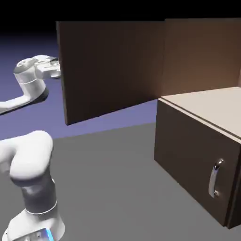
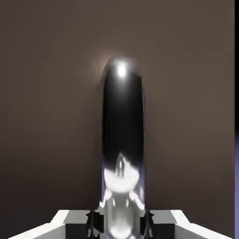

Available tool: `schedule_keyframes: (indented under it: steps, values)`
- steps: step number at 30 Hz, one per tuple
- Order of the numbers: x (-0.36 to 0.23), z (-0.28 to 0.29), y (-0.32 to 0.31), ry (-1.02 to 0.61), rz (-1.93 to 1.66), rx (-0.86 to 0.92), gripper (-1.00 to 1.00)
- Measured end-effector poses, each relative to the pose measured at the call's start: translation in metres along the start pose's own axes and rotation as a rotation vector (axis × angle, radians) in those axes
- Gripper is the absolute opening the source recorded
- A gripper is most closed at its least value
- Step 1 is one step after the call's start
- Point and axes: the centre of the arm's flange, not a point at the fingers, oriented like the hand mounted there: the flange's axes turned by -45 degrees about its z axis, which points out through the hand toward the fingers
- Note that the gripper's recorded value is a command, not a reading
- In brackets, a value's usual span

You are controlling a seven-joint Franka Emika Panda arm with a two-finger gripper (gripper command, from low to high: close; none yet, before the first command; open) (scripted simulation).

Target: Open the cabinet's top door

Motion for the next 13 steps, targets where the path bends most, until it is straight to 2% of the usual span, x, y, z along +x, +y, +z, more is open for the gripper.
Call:
schedule_keyframes:
  steps: [13]
  values:
    - [0.000, -0.103, -0.046, 0.000, 0.000, -0.228, -1.00]
